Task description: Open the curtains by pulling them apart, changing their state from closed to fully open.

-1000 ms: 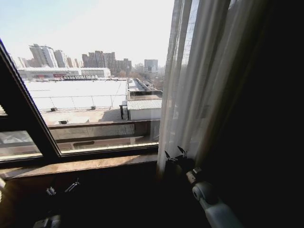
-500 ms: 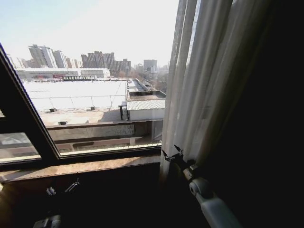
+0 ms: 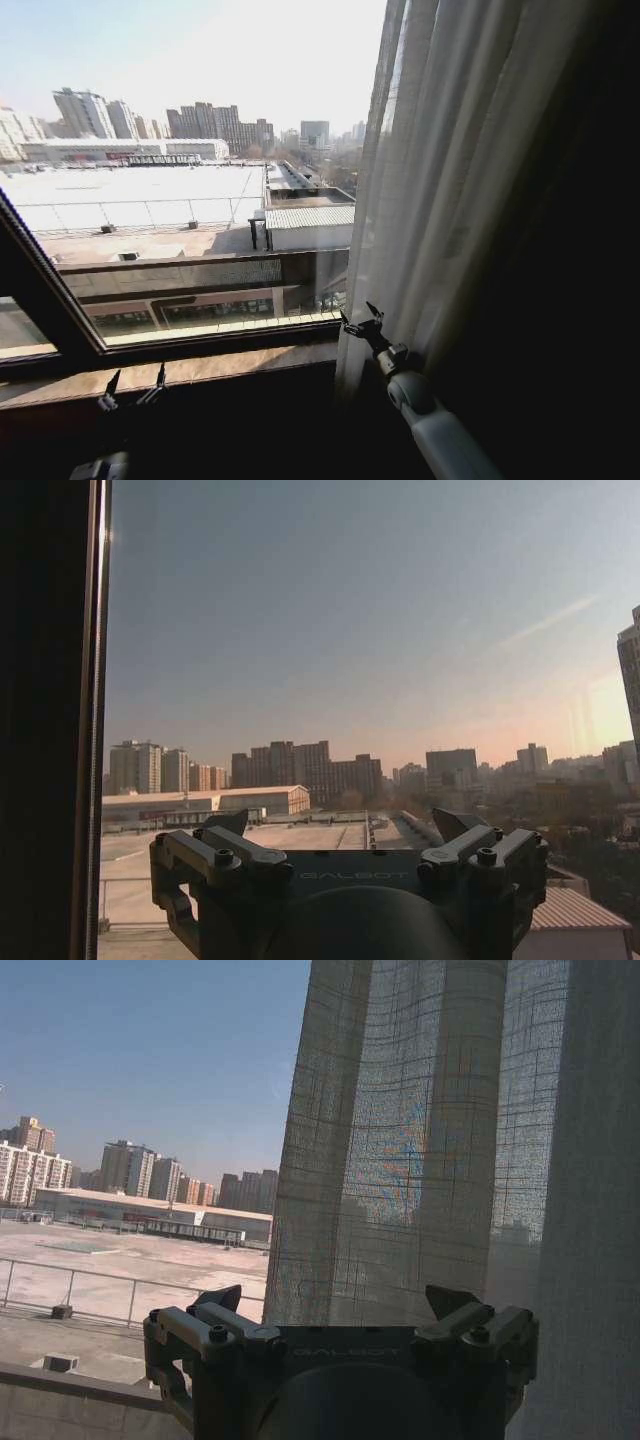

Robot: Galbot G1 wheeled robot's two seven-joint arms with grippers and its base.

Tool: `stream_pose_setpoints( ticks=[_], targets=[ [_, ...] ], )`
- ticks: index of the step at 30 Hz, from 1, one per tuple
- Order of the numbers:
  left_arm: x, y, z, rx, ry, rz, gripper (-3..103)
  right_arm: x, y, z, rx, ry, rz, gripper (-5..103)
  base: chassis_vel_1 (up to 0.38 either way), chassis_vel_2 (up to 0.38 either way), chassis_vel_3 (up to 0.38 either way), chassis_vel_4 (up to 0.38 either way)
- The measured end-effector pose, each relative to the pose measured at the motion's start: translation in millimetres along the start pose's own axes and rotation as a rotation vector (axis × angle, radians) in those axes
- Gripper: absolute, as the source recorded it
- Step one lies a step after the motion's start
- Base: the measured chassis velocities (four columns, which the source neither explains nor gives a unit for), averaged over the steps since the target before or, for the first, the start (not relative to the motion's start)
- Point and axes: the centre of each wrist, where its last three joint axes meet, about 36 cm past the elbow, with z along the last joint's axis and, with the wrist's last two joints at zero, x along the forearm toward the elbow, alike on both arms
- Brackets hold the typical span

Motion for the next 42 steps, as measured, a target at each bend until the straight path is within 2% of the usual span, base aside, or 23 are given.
stream_pose_setpoints(
  ticks=[6,13,17,23,30,33,36,39,41,42],
  targets=[
    [0,0.1,0,0.000,0.000,0.000,100,9,-15,-1,0.030,0.004,0.027,100,0.000,0.000,0.000,0.000],
    [0,0.0,0,0.000,0.000,0.000,100,13,-28,5,0.034,0.020,0.059,100,0.000,0.000,0.000,0.000],
    [0,0.0,0,0.000,0.000,0.000,100,2,-26,14,0.032,0.040,0.065,100,0.000,0.000,0.000,0.000],
    [0,0.0,0,0.000,0.000,0.000,100,-31,-7,23,0.002,0.067,0.065,100,0.000,0.000,0.000,0.000],
    [0,0.0,0,0.000,0.000,0.000,100,-47,4,29,-0.004,0.066,0.067,101,0.000,0.000,0.000,0.000],
    [0,0.0,0,0.000,0.000,0.000,100,-49,7,32,-0.011,0.053,0.066,86,0.000,0.000,0.000,0.000],
    [0,0.0,0,0.000,0.000,0.000,100,-49,7,32,-0.011,0.047,0.060,81,0.000,0.000,0.000,0.000],
    [0,0.0,0,0.000,0.000,0.000,100,-49,8,31,-0.013,0.042,0.052,63,0.000,0.000,0.000,0.000],
    [0,0.0,0,0.000,0.000,0.000,100,-49,8,31,-0.014,0.040,0.049,63,0.000,0.000,0.000,0.000],
    [0,0.0,0,0.000,0.000,0.000,100,-49,8,30,-0.014,0.038,0.047,58,0.000,0.000,0.000,0.000]
  ],
)
